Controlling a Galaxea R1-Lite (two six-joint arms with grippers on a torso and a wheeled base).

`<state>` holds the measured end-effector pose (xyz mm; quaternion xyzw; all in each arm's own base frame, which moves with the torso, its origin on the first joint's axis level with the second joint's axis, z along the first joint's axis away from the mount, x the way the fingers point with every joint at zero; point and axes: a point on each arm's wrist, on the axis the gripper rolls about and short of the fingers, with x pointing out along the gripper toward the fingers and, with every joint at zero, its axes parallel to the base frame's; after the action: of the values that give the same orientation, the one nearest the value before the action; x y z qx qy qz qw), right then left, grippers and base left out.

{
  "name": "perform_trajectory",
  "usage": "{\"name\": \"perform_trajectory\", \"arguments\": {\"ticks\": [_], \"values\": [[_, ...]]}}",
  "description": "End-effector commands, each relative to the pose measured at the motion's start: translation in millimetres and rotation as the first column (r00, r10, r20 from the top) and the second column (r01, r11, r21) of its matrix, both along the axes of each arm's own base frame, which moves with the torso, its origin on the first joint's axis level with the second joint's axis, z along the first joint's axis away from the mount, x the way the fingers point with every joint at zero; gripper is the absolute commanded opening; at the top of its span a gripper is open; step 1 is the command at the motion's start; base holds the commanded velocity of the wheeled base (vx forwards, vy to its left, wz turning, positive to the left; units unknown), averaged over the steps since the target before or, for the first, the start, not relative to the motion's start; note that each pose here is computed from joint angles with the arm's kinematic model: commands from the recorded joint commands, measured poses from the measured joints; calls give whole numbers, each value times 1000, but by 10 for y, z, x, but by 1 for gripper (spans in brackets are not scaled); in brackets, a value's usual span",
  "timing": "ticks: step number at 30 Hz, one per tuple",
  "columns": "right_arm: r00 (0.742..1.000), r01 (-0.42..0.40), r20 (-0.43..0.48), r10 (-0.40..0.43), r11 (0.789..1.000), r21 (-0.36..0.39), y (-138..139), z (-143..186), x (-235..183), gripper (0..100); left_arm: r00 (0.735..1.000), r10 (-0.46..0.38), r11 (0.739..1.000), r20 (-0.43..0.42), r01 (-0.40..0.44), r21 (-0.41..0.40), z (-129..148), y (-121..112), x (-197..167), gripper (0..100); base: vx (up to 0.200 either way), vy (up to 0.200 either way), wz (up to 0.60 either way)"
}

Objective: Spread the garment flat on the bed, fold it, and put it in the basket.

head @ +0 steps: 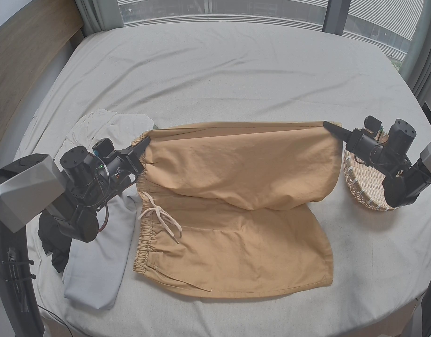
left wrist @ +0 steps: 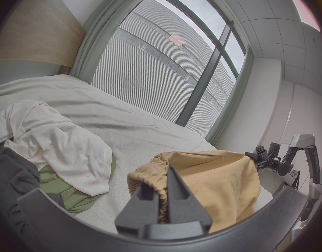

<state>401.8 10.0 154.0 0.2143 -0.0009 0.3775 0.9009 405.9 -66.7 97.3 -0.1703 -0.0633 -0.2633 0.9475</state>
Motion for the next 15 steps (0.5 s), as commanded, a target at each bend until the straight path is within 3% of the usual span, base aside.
{"name": "perform_trajectory", "arguments": {"ticks": [1,6,7,11,12,15], "values": [[1000,-2,-17,2,1000,1,-1,-88,91,0,1000,-6,1000,3,6,-14,-29,-24,64,0,0,0,0],[1000,3,-8,-3,1000,1,-15,-37,147,0,1000,0,1000,7,0,-20,-61,-19,126,0,0,0,0],[1000,3,-8,-3,1000,1,-15,-37,147,0,1000,0,1000,7,0,-20,-61,-19,126,100,0,0,0],[1000,3,-5,-3,1000,1,-15,-2,171,0,1000,-3,1000,2,3,-20,-79,-14,133,100,0,0,0],[1000,3,-6,-3,1000,2,-15,12,181,100,1000,-4,1000,3,4,-24,-72,-15,137,100,0,0,0],[1000,27,3,-27,1000,7,-14,46,218,100,1000,-6,998,0,6,-62,-36,-17,164,100,0,0,0]]}}
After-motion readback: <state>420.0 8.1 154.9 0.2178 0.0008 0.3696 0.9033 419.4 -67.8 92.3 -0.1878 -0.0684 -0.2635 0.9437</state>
